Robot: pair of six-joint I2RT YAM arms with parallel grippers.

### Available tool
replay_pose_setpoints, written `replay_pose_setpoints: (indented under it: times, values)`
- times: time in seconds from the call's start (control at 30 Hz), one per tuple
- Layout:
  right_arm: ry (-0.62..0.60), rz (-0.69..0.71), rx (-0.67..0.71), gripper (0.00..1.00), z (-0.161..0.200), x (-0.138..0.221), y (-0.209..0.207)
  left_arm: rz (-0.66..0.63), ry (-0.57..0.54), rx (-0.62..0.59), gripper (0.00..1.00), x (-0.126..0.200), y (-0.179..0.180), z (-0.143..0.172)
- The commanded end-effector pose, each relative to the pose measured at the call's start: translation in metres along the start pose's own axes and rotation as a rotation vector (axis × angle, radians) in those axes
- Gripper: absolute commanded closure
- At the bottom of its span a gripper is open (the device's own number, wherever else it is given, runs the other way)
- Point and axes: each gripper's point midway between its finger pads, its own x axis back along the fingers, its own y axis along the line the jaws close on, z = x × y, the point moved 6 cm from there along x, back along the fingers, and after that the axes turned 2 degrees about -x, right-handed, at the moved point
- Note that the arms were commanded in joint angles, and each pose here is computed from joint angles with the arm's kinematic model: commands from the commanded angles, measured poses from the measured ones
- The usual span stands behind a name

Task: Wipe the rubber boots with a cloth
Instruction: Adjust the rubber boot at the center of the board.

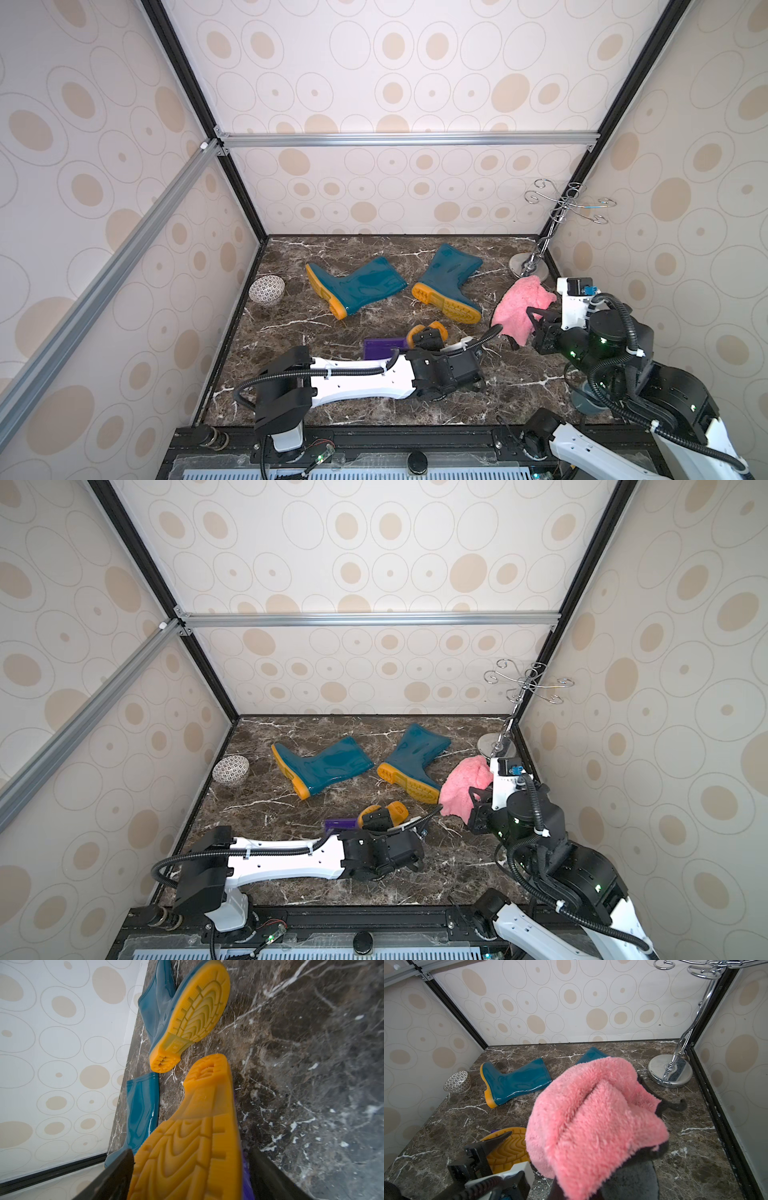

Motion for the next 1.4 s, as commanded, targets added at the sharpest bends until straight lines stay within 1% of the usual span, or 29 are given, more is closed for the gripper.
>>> replay_pose_setpoints:
  times: [0.0,0.2,0.37,0.47,0.57,0.67,0.8,0.9,0.97,1.03,1.13,1.27,1.3,1.37]
  values:
    - [0.009,-0.006,-0.015,1.00,-0.003,0.000,0.002,0.063,-0.051,0.071,0.13,0.016,0.006,-0.010]
    - [0.060,-0.045,-0.039,1.00,0.007,-0.013,0.010,0.098,-0.104,0.139,0.09,0.030,0.018,-0.013]
    - [0.167,-0.104,-0.069,1.00,0.029,-0.034,0.021,0.154,-0.149,0.208,0.07,0.037,0.023,-0.012]
    - [0.161,-0.104,-0.075,1.00,0.030,-0.035,0.021,0.212,-0.192,0.242,0.06,0.043,0.021,-0.018]
    - [0.158,-0.112,-0.086,1.00,0.030,-0.036,0.022,0.236,-0.192,0.262,0.05,0.038,0.015,-0.017]
    - [0.203,-0.151,-0.110,1.00,0.038,-0.043,0.028,0.265,-0.195,0.291,0.05,0.034,0.008,-0.013]
    - [0.249,-0.171,-0.145,1.00,0.054,-0.053,0.031,0.255,-0.197,0.319,0.06,0.034,0.008,-0.003]
    - [0.280,-0.192,-0.168,1.00,0.063,-0.058,0.033,0.240,-0.240,0.365,0.04,0.043,0.021,0.002]
    - [0.308,-0.223,-0.188,1.00,0.069,-0.063,0.038,0.259,-0.264,0.386,0.03,0.048,0.025,0.006]
    - [0.347,-0.224,-0.215,1.00,0.080,-0.069,0.039,0.301,-0.278,0.401,0.03,0.049,0.020,0.011]
    - [0.367,-0.223,-0.243,1.00,0.092,-0.075,0.038,0.315,-0.255,0.414,0.02,0.044,0.011,0.023]
    - [0.337,-0.203,-0.262,1.00,0.095,-0.075,0.032,0.342,-0.232,0.466,0.02,0.031,-0.002,0.044]
    - [0.344,-0.213,-0.267,1.00,0.097,-0.075,0.033,0.350,-0.221,0.485,0.02,0.027,-0.004,0.049]
    - [0.386,-0.259,-0.275,1.00,0.106,-0.079,0.039,0.315,-0.199,0.530,0.02,0.023,0.000,0.060]
